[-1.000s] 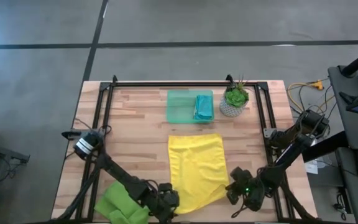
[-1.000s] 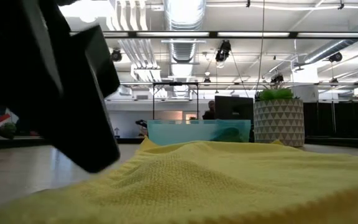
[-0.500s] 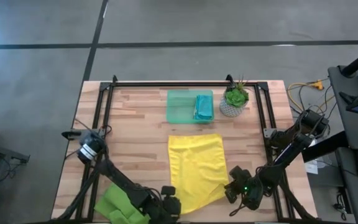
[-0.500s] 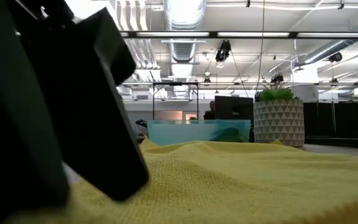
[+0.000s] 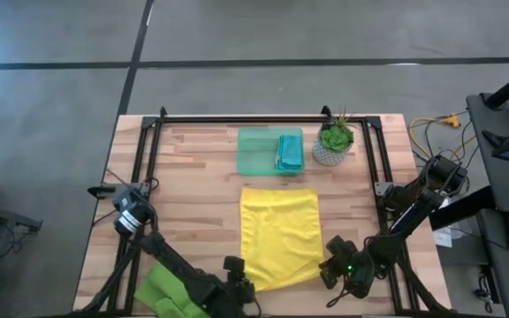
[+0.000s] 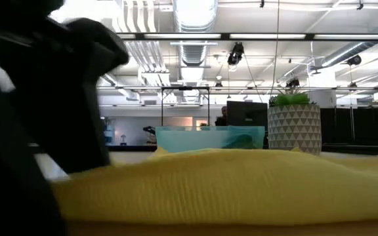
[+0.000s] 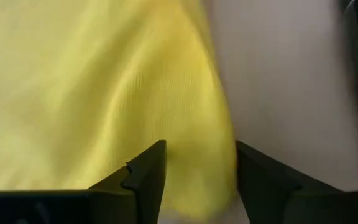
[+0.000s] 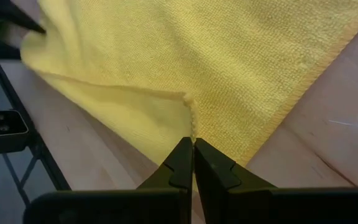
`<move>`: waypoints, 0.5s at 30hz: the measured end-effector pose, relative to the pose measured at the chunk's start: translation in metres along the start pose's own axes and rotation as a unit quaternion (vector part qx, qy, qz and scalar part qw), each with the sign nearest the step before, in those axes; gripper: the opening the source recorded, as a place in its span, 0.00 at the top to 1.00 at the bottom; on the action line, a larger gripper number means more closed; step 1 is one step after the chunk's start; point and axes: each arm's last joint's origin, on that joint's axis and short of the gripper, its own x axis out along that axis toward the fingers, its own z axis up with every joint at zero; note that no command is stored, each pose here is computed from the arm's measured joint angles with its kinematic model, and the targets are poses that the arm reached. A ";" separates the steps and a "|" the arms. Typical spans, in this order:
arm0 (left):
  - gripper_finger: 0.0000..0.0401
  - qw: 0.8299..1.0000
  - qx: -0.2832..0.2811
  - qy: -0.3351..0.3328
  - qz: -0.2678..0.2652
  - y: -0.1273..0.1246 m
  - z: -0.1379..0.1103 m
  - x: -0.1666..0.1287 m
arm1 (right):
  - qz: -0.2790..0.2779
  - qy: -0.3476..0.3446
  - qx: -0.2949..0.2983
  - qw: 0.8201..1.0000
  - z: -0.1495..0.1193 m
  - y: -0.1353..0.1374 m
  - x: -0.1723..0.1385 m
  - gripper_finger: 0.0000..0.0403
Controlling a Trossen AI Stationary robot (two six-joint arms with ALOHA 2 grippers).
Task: Fold microfiber towels
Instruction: Fold the yellow microfiber cloth
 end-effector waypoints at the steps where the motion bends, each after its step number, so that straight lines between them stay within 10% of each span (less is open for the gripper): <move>1: 0.61 1.000 0.007 0.004 0.012 0.000 -0.001 -0.004 | 0.000 0.000 0.000 1.000 0.000 0.000 0.000 0.98; 10: 0.95 1.000 0.010 -0.010 0.019 -0.002 0.009 -0.026 | -0.001 0.000 -0.009 1.000 0.000 0.000 0.000 0.98; 15: 0.98 1.000 -0.008 -0.017 0.012 -0.003 0.015 -0.030 | 0.002 0.000 -0.011 1.000 0.001 0.001 -0.001 0.98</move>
